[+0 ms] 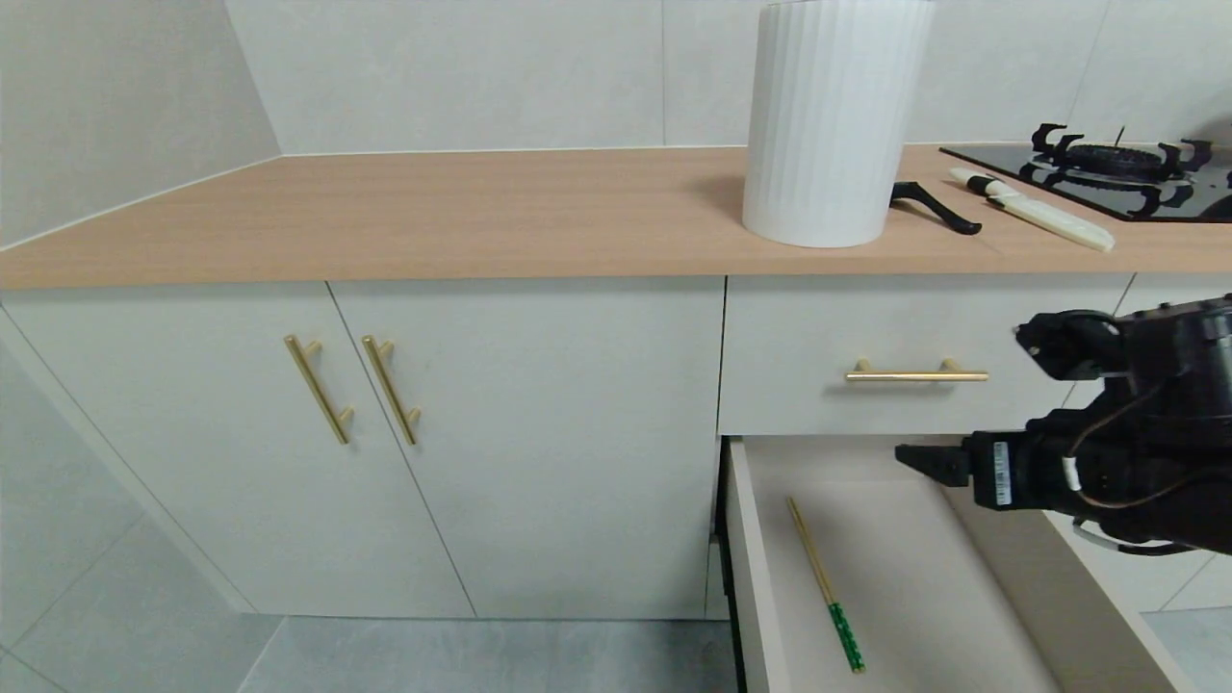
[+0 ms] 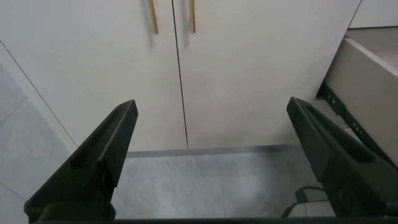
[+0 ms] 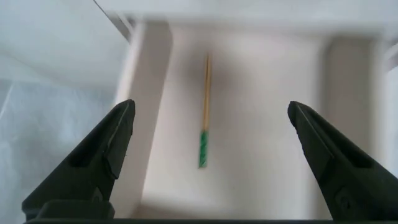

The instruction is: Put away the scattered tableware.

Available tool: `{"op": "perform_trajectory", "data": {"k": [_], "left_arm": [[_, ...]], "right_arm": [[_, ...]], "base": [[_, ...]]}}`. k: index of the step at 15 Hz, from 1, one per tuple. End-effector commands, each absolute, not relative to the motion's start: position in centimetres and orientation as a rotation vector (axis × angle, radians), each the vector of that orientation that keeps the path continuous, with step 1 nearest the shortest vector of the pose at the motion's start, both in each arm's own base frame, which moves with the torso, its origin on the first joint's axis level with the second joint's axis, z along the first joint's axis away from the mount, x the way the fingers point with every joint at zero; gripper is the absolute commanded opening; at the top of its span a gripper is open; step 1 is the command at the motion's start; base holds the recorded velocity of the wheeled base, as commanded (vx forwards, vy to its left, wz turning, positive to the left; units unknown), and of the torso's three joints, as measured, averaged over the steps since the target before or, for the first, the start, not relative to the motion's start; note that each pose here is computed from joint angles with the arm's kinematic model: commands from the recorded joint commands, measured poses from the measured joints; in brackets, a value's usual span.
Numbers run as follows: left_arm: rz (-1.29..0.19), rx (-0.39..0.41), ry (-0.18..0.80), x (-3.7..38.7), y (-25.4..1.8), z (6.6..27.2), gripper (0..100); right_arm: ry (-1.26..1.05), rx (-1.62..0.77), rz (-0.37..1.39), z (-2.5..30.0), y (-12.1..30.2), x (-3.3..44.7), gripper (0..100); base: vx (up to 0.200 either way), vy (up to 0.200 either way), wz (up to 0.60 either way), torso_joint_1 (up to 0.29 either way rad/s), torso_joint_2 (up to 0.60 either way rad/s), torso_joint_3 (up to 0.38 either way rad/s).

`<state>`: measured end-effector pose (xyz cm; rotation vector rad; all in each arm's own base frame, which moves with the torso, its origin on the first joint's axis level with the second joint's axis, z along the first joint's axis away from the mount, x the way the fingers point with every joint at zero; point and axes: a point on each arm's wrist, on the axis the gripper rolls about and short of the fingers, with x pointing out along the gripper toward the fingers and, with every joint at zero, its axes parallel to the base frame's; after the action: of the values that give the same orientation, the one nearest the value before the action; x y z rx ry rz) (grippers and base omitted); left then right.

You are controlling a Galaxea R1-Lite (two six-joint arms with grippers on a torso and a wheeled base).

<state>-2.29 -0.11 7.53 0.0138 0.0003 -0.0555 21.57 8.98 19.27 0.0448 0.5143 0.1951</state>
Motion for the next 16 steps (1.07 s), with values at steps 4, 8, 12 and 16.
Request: {"op": "perform_trajectory", "data": {"k": [4, 8, 12, 16], "left_arm": [[-0.055, 0.014, 0.001, -2.28, -0.11, 7.53, 100], [-0.055, 0.014, 0.001, -2.28, -0.11, 7.53, 100], [-0.055, 0.014, 0.001, -2.28, -0.11, 7.53, 100], [-0.055, 0.014, 0.001, -2.28, -0.11, 7.53, 100]], "right_arm": [[0.350, 0.043, 0.213, 22.72, 7.20, 18.01, 100], [0.375, 0.036, 0.211, 22.13, 7.36, 18.38, 100], [0.381, 0.035, 0.215, 22.00, 7.42, 18.50, 100], [0.385, 0.035, 0.217, 21.93, 7.44, 18.52, 100]], "base": [[0.000, 0.000, 0.00, 0.076, -0.21, -0.162], [0.000, 0.000, 0.00, 0.100, -0.44, -0.277], [0.000, 0.000, 0.00, 0.239, -0.47, -0.278], [0.000, 0.000, 0.00, 0.223, -0.48, -0.266]]}}
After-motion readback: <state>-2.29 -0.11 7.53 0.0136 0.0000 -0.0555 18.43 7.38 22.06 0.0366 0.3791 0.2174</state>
